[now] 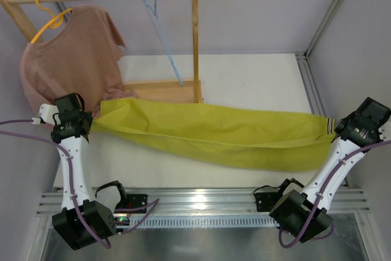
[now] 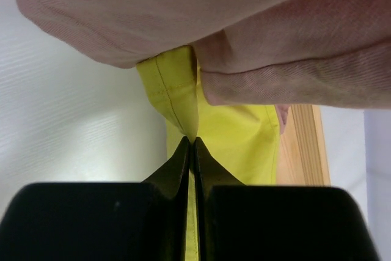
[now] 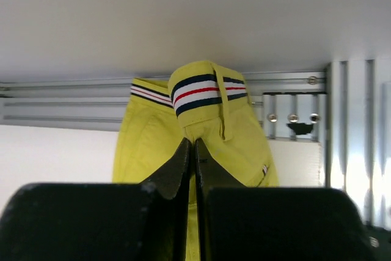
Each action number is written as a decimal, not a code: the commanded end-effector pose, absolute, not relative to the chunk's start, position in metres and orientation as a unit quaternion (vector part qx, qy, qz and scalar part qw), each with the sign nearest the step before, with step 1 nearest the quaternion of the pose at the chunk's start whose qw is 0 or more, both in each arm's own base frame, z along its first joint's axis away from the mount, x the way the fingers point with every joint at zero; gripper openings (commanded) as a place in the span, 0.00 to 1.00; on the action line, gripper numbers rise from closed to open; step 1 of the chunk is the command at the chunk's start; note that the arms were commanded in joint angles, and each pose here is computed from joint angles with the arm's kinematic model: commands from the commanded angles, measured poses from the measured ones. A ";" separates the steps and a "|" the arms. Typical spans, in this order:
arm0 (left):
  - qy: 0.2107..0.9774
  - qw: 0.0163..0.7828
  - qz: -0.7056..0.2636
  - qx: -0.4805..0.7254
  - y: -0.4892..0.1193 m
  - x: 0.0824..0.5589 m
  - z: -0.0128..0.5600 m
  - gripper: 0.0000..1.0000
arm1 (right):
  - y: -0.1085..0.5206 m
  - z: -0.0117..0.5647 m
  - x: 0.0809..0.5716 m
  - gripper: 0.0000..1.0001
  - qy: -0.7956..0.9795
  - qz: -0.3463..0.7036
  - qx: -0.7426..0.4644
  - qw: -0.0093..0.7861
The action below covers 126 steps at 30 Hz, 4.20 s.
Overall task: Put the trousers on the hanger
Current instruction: Fold the trousers
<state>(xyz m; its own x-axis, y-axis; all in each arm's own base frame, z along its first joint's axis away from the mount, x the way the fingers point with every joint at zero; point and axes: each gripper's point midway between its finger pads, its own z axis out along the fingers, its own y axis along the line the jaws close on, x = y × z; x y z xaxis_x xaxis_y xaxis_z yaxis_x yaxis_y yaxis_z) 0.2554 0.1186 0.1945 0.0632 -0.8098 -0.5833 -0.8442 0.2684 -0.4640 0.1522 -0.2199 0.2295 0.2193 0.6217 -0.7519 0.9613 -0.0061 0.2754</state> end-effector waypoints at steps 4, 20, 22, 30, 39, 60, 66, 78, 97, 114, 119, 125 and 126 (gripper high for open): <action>0.655 0.453 -0.047 -0.603 0.117 0.300 0.227 0.00 | -0.224 0.258 0.206 0.04 0.538 -0.108 0.650 0.526; 0.611 0.468 -0.072 -0.635 0.129 0.332 0.243 0.00 | -0.230 0.238 0.237 0.04 0.542 -0.064 0.649 0.530; 0.605 0.470 -0.082 -0.638 0.129 0.337 0.244 0.00 | -0.229 0.242 0.242 0.04 0.538 -0.051 0.644 0.541; 0.611 0.459 -0.122 -0.633 0.123 0.365 0.234 0.00 | -0.225 0.235 0.256 0.04 0.541 -0.016 0.635 0.551; 0.624 0.452 -0.172 -0.614 0.114 0.399 0.222 0.00 | -0.227 0.225 0.280 0.04 0.547 0.018 0.611 0.572; 0.708 0.430 -0.251 -0.500 0.044 0.396 0.222 0.65 | -0.083 0.231 0.339 0.59 0.729 0.159 0.385 0.543; 0.761 0.419 -0.250 -0.427 -0.006 0.372 0.199 0.65 | -0.014 0.232 0.322 0.71 0.763 0.206 0.338 0.511; 0.846 0.366 -0.274 -0.275 -0.080 0.305 0.159 0.66 | 0.109 0.142 0.255 0.73 0.884 0.222 0.202 0.358; 0.843 0.388 -0.290 -0.235 -0.098 0.278 0.192 0.65 | 0.283 0.090 0.221 0.59 0.914 0.134 -0.079 0.375; 0.849 0.375 -0.209 -0.307 -0.069 0.273 0.186 0.63 | 0.299 0.092 0.192 0.49 0.873 0.179 -0.275 0.362; 0.834 0.418 -0.187 -0.308 -0.054 0.262 0.210 0.65 | 0.275 0.096 0.219 0.47 0.893 0.096 -0.196 0.393; 0.839 0.406 -0.213 -0.294 -0.064 0.259 0.212 0.66 | 0.280 0.117 0.225 0.58 0.890 0.094 -0.206 0.396; 0.842 0.399 -0.213 -0.292 -0.066 0.258 0.210 0.65 | 0.276 0.106 0.220 0.59 0.891 0.087 -0.225 0.384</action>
<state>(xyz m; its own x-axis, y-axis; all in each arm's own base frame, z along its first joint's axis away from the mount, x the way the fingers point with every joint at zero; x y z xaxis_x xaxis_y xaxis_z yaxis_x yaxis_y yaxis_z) 0.2585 -0.0623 0.2057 -0.4822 -0.6842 -0.5472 -0.3410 0.7219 -0.6021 0.2189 0.2779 0.1028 -0.6228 -0.3050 -0.7205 -0.4475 0.8943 0.0082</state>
